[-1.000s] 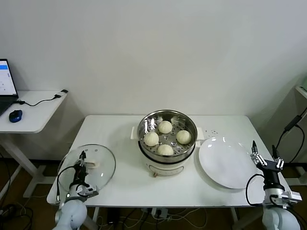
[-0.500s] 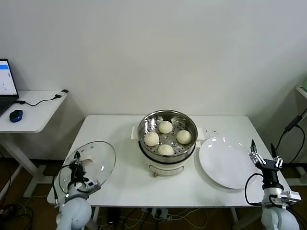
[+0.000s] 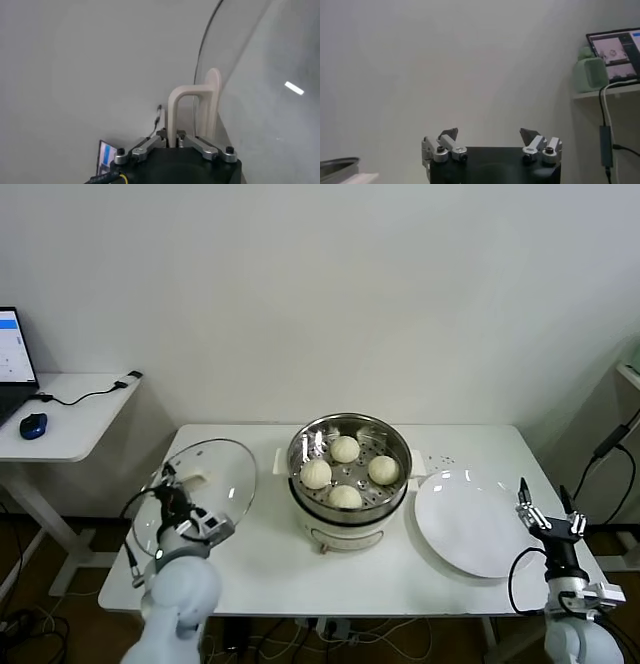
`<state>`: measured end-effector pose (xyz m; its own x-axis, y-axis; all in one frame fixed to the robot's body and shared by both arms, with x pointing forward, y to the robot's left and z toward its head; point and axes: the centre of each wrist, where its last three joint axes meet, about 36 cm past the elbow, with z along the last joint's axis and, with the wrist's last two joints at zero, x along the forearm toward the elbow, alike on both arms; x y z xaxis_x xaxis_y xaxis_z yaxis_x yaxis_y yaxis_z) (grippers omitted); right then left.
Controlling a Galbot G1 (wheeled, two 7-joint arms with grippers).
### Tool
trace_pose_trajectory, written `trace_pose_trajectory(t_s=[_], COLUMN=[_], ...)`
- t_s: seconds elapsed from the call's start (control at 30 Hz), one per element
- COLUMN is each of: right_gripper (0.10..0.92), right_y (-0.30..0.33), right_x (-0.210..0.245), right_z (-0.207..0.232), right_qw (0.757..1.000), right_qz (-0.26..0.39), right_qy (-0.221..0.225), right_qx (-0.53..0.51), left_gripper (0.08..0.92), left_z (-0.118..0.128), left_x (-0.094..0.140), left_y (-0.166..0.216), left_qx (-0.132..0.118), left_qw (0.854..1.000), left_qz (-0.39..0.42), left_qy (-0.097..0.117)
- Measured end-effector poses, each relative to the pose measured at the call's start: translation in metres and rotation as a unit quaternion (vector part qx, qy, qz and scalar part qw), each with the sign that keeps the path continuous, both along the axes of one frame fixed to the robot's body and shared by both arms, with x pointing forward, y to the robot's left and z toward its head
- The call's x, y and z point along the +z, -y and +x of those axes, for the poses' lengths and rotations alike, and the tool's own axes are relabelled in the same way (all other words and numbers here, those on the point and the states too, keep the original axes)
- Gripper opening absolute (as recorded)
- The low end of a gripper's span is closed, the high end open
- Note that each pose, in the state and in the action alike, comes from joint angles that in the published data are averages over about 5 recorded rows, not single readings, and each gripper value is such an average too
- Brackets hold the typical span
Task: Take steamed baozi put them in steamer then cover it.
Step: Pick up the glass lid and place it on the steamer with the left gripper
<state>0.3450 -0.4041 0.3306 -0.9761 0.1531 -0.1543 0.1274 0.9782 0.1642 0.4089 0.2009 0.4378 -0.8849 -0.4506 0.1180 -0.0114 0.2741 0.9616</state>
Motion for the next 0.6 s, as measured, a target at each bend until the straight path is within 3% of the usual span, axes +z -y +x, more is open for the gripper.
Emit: trace_pose_trajectory(t_s=[0.27,0.6], right_gripper=[0.823,0.823], right_y=[0.003,0.007], right_x=[-0.004,-0.007], right_z=[-0.002,-0.003], right_qw=[1.000,1.000], right_qz=[0.001,0.001], right_qy=[-0.006,-0.006], right_qx=[-0.008,-0.015], left_gripper=[0.169,0.169], left_z=[0.030,0.062], left_x=[0.038,0.063], left_y=[0.061,0.143], left_qx=[-0.041,-0.128], left_qw=[0.999,0.991], left_qz=[-0.014,-0.023], left_qy=[0.025,0.038])
